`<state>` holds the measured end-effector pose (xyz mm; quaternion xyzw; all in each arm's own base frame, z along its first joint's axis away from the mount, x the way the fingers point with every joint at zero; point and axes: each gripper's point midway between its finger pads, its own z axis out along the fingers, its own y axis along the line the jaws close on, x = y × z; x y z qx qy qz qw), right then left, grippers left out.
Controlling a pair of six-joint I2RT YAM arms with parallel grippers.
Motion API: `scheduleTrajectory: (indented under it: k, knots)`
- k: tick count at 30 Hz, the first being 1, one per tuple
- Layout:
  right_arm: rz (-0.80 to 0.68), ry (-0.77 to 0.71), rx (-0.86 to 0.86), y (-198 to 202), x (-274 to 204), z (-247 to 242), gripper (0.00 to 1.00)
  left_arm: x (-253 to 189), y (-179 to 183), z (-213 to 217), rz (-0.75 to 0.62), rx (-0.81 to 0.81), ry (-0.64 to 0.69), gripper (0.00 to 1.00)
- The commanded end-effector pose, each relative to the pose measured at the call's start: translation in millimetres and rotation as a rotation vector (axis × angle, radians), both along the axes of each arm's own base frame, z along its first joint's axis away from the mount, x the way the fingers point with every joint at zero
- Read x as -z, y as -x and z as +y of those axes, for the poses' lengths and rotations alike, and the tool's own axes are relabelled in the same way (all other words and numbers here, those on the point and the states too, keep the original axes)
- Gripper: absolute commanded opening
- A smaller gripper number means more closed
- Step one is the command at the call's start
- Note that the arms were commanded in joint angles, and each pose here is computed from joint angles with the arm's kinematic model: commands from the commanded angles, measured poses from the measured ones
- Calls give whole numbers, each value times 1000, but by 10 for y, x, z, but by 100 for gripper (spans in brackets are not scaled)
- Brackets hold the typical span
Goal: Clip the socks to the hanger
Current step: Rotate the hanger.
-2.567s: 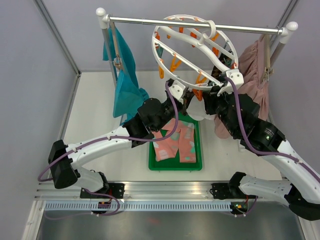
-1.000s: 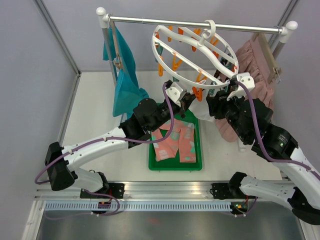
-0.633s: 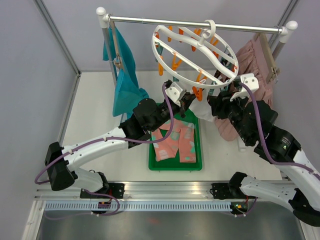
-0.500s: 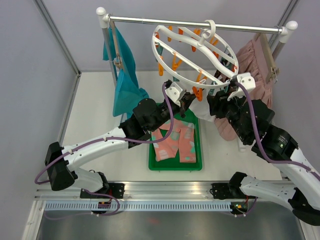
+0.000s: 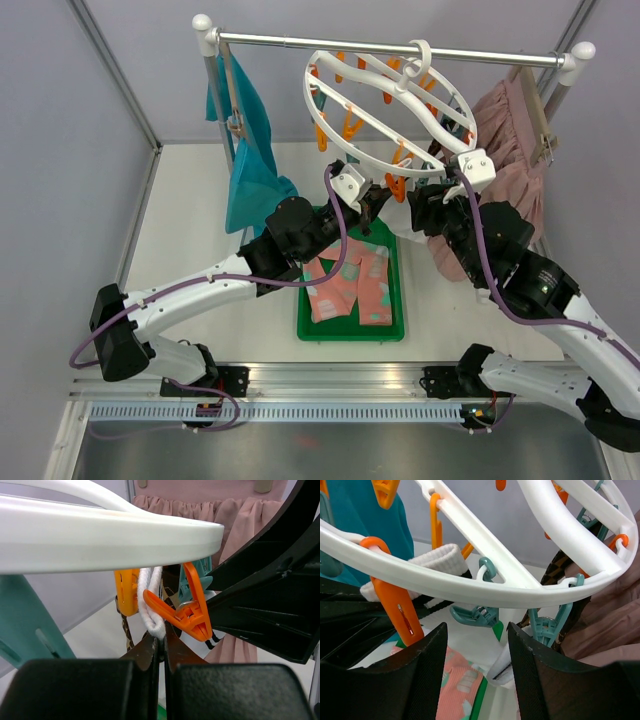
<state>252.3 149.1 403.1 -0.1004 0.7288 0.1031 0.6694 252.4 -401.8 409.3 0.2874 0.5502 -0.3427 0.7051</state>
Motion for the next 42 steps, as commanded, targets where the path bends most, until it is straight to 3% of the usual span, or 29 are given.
scheduleTrajectory:
  k: [1, 23, 32, 42]
  knots:
    - [-55, -4, -1, -19, -92, -26, 59, -260, 63, 58, -32, 23, 72, 2]
    - [-146, -37, -68, -119, -287, 55, 63, -261, 53, 59, -39, 22, 67, 2]
    - [-175, -64, -71, -113, -335, 44, 57, -246, 42, 83, -36, 18, 65, 2]
    - [-179, -91, -57, -89, -317, -2, 45, -236, 39, 79, -34, 20, 63, 2]
